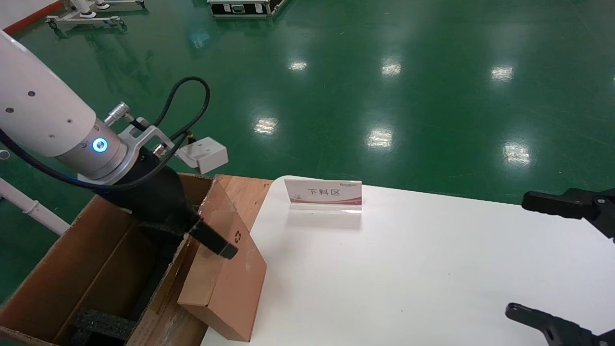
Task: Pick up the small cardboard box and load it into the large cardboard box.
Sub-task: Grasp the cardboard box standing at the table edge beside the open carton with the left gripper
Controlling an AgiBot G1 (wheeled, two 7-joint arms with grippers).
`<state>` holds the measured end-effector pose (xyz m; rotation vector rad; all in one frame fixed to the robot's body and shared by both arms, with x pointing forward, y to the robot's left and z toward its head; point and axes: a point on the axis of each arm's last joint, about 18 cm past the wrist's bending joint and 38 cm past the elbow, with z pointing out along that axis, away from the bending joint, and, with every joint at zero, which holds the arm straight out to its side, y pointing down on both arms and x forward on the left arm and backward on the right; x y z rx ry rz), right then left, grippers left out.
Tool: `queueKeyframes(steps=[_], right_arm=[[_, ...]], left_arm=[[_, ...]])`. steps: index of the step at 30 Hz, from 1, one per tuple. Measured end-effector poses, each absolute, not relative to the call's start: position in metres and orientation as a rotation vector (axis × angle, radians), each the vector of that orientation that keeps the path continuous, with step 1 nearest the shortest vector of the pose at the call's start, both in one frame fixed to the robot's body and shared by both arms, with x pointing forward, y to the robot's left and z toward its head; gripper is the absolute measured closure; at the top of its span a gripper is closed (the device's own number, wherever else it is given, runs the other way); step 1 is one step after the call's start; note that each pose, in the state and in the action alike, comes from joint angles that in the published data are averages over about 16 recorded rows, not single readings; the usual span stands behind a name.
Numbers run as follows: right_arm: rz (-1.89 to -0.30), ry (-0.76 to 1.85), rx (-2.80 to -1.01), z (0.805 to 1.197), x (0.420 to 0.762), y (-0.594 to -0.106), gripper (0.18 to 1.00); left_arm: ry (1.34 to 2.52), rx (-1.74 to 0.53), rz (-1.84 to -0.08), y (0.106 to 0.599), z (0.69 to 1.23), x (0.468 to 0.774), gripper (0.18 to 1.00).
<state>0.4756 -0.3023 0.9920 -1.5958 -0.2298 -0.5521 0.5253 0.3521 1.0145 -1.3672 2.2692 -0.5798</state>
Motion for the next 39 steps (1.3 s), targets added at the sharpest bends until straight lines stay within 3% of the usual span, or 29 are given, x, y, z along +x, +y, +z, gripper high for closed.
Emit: queueKeyframes(steps=[12, 39], right_arm=[[-0.552, -0.230, -1.596, 0.992, 0.476, -0.302, 0.178], [-0.552, -0.230, -1.596, 0.992, 0.476, -0.302, 0.178]], left_arm=[[2.259, -1.512, -0.453, 0.353, 1.005, 0.519, 0.184], [2.234, -1.556, -0.464, 0.364, 0.979, 0.531, 0.184]])
